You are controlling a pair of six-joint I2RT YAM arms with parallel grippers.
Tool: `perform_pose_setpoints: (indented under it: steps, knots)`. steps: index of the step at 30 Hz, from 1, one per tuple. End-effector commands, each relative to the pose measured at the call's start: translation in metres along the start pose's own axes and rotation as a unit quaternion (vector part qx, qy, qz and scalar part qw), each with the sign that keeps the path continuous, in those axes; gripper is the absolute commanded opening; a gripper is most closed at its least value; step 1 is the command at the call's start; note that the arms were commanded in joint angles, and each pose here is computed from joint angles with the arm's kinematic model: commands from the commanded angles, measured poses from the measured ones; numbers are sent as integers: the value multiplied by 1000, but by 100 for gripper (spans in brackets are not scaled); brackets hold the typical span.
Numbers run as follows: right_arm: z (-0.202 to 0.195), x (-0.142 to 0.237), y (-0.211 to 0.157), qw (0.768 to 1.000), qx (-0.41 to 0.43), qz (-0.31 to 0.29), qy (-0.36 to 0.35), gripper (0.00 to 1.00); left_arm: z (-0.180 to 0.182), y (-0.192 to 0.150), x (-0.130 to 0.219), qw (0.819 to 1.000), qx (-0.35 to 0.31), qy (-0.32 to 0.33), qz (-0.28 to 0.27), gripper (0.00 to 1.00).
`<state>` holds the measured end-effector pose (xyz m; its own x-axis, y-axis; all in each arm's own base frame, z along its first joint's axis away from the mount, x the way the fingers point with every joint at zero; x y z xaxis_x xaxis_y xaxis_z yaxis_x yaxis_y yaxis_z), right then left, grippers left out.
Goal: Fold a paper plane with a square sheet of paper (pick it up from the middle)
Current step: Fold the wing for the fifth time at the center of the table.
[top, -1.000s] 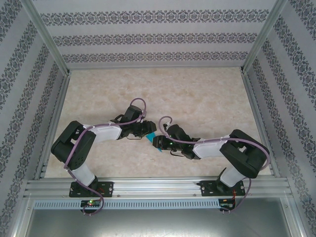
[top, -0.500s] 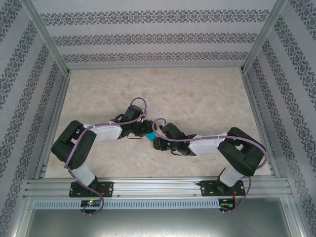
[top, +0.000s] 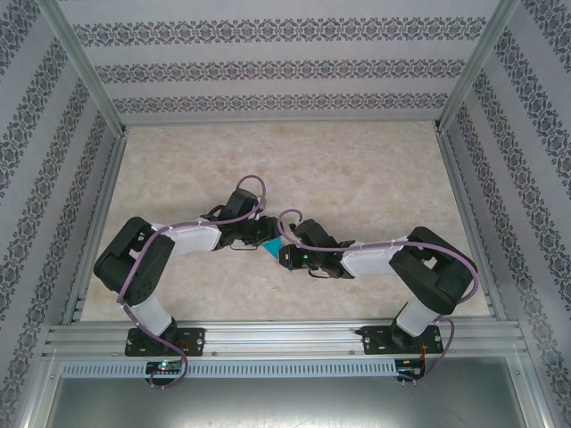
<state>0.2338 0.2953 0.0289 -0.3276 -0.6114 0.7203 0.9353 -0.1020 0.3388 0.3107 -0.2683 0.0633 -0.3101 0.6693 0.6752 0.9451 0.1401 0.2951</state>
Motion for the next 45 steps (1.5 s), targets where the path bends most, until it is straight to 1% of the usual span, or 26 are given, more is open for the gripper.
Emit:
perform_pose_setpoints:
  steps: [1, 2, 11, 16, 21, 25, 31, 34, 38, 43, 45]
  knots:
    - [-3, -2, 0, 1000, -15, 6, 3, 25, -10, 4, -2, 1000, -21, -11, -1, 42]
    - [-4, -2, -1, 1000, -17, 7, 2, 26, -10, 3, -2, 1000, -22, -11, -1, 42]
    - [-6, -4, -3, 999, -27, 16, 3, 25, -16, -5, 0, 999, -20, -33, 7, 45]
    - [-7, -5, -4, 999, -32, 18, 1, 24, -7, -10, -7, 1000, -11, -28, 10, 45]
    - [-7, -5, -4, 999, -37, 19, 1, 24, 6, -10, -11, 1000, -5, 3, 6, 45]
    - [-4, -2, -2, 999, -43, 16, 7, 25, 21, -14, -18, 999, 9, 33, 17, 43]
    - [-3, -2, -3, 998, -52, 18, 11, 25, 25, -16, -20, 999, 15, 37, 18, 42]
    - [-5, -2, -4, 998, -54, 20, 8, 23, 22, -15, -20, 999, 11, 33, 19, 43]
    - [-7, -1, -6, 998, -65, 22, 6, 21, 27, -17, -20, 999, 11, 45, 24, 42]
    - [-2, 6, -8, 997, -75, 30, 15, 22, 33, -22, -20, 998, 15, 56, 33, 41]
    - [-3, 7, -11, 996, -85, 36, 13, 23, 34, -24, -20, 998, 15, 59, 35, 41]
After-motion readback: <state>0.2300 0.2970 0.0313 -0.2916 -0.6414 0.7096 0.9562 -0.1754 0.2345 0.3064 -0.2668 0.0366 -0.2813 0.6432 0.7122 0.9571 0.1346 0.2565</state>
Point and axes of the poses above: each hand's point on the last joint's axis, 136 mm out from that joint toward the fingers, its own x axis back along the fingers, its own z axis along the line the jaws close on, y = z × x, the point moved 1 cm from there along x, back along the fingers, and after that the axes turned 8 degrees about -x, right-handed, at the moved point
